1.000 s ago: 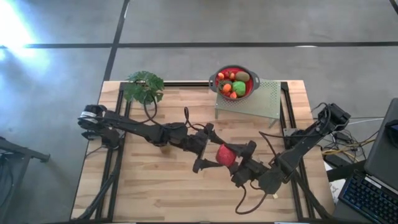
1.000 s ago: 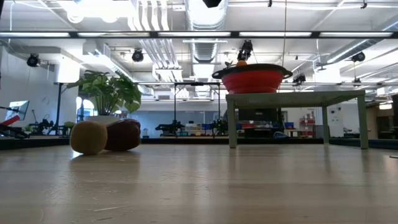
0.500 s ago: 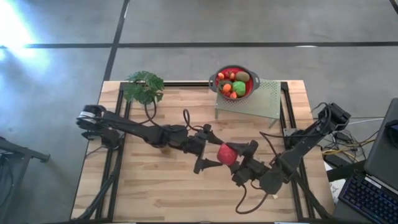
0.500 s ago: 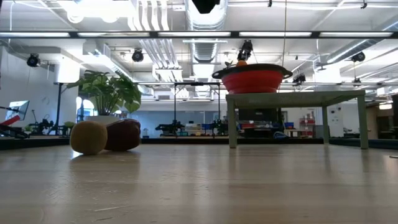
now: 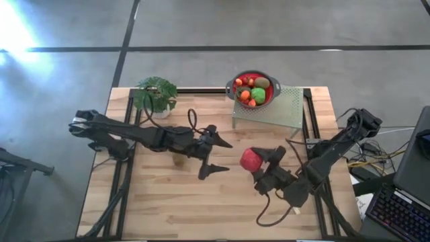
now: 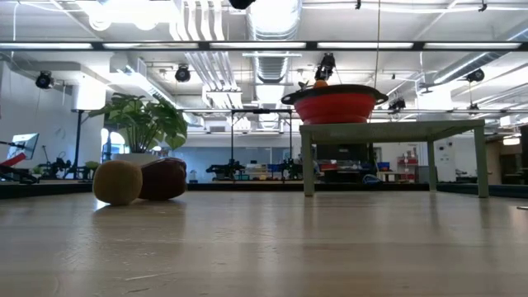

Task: Pick & Place Fruit
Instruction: Put the red apple into the strainer bowl on the shelf

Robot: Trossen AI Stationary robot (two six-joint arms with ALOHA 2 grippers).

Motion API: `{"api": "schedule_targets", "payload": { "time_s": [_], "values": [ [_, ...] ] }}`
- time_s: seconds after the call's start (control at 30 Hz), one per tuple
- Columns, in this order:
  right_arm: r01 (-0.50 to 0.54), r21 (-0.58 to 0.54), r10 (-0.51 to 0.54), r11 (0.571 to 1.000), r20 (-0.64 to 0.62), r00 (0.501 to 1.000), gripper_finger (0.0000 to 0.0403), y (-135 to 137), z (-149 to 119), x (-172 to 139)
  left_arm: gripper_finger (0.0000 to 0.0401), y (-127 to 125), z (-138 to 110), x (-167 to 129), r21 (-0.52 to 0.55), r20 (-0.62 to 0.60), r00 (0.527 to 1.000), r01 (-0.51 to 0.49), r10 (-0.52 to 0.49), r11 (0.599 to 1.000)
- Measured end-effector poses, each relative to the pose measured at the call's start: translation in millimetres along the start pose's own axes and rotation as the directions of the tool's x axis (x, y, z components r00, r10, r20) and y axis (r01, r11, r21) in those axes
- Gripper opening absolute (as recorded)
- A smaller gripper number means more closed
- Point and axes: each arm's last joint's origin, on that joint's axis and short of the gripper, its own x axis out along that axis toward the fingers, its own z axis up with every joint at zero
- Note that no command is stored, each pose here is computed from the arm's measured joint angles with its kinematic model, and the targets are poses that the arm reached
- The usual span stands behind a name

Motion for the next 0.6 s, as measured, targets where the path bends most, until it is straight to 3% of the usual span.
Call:
{"api": "schedule_targets", "payload": {
  "time_s": [0.27,0.6],
  "values": [
    [-0.047,0.095,0.048,0.994,-0.013,0.999,0.0363,-43.1,-19.4,24.1,0.0399,-0.7,7.0,-8.2,0.0,0.022,1.0,0.002,-0.002,1.0],
    [-0.12,0.275,0.151,0.954,-0.094,0.984,0.0363,-101.2,-72.6,61.8,0.0399,-0.7,6.8,-8.1,0.0,0.02,1.0,0.002,-0.002,1.0]
  ]
}}
